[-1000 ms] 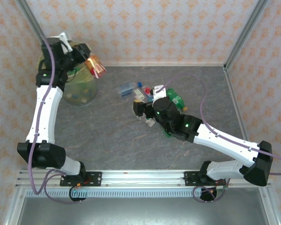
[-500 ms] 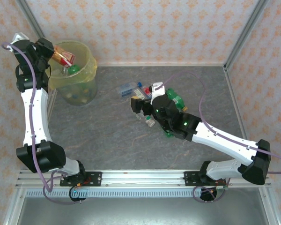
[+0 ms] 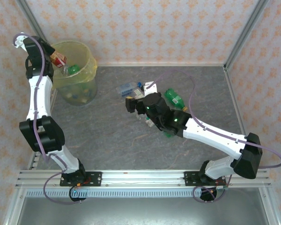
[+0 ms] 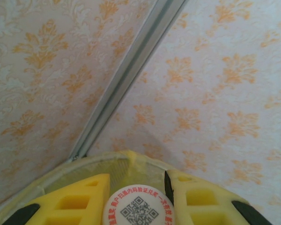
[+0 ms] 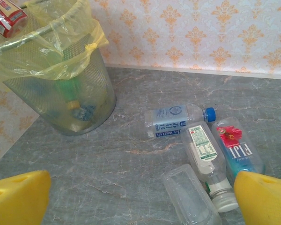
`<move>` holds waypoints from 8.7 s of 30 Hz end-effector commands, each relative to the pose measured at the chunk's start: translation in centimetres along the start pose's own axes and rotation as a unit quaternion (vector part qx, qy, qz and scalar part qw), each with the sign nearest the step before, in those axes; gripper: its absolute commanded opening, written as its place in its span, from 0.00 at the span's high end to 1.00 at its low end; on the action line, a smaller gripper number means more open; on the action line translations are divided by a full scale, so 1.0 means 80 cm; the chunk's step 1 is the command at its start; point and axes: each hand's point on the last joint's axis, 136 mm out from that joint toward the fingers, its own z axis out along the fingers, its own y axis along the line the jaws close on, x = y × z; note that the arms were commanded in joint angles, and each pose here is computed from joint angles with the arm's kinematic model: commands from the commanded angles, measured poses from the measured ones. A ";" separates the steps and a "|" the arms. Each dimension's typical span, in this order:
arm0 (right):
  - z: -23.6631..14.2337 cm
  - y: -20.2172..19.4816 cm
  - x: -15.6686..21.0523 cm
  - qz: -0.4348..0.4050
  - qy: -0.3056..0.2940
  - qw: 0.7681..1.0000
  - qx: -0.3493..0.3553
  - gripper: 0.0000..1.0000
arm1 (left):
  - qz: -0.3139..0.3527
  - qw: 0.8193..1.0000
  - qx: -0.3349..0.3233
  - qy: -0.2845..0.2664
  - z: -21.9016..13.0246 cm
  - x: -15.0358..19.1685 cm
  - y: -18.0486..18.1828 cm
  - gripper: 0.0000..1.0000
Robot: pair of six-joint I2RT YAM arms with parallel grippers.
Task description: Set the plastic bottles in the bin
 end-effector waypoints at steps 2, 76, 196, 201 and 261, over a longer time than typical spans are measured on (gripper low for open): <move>0.000 0.001 -0.018 0.002 -0.011 1.000 0.004 0.00 | 0.042 0.997 -0.011 -0.064 0.011 -0.040 -0.021 0.77; 0.003 -0.226 0.297 0.136 0.281 0.935 0.164 0.18 | 0.033 0.894 0.284 0.343 -0.341 0.310 -0.207 0.01; -0.033 -0.043 -0.015 0.114 0.008 0.993 -0.020 0.00 | 0.076 0.995 0.066 0.011 -0.175 -0.059 -0.093 0.75; -0.024 -0.038 -0.009 0.110 0.020 0.993 -0.024 0.00 | 0.123 0.992 0.013 -0.005 -0.153 -0.051 -0.064 0.75; 0.053 -0.114 0.221 0.062 0.240 0.968 0.032 0.11 | 0.068 0.953 0.200 0.215 -0.232 0.150 -0.132 0.01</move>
